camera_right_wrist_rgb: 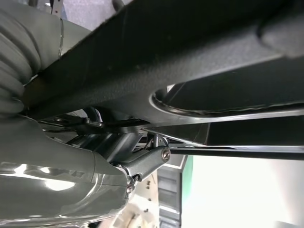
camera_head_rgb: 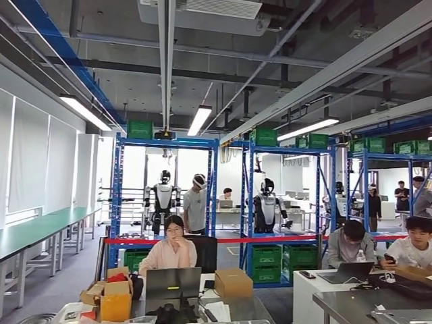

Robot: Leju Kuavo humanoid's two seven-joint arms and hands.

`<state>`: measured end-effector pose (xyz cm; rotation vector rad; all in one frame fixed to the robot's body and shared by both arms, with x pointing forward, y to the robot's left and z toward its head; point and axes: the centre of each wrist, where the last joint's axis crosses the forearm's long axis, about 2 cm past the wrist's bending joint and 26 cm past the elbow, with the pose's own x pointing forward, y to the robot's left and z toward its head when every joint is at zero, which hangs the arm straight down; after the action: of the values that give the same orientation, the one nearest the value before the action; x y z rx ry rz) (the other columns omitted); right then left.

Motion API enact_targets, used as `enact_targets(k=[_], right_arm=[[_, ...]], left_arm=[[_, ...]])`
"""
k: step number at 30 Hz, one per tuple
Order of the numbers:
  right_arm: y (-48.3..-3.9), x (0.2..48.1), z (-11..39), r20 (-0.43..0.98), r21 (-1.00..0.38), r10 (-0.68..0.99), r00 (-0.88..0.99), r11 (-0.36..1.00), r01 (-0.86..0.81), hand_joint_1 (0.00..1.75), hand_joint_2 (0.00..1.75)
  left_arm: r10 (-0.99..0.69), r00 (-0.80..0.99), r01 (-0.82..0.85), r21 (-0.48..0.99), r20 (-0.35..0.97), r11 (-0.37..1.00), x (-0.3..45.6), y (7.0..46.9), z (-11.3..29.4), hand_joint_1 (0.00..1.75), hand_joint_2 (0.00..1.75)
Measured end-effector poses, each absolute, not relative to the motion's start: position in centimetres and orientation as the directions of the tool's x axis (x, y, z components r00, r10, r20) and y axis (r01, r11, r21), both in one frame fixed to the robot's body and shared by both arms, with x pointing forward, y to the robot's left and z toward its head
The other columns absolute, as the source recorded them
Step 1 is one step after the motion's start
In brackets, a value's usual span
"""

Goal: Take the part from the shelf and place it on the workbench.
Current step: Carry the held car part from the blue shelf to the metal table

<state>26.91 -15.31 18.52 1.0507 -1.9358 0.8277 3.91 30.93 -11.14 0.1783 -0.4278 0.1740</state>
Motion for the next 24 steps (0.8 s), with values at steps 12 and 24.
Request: enact_targets(k=[12, 24], right_arm=[[-15.37, 27.16, 18.74, 0.849, -0.211, -0.355, -0.392, 0.454, -0.866, 1.75, 1.75], [-15.33, 27.09, 18.83, 0.841, -0.197, -0.377, -0.388, 0.454, -0.869, 1.75, 1.75]], left_arm=[[0.127, 0.896, -0.203, 0.138, 0.426, 0.969, 3.95, 30.96, -11.13, 0.0, 1.75], [0.126, 0.892, -0.204, 0.137, 0.434, 0.969, 4.33, 30.99, -11.09, 0.0, 1.75]])
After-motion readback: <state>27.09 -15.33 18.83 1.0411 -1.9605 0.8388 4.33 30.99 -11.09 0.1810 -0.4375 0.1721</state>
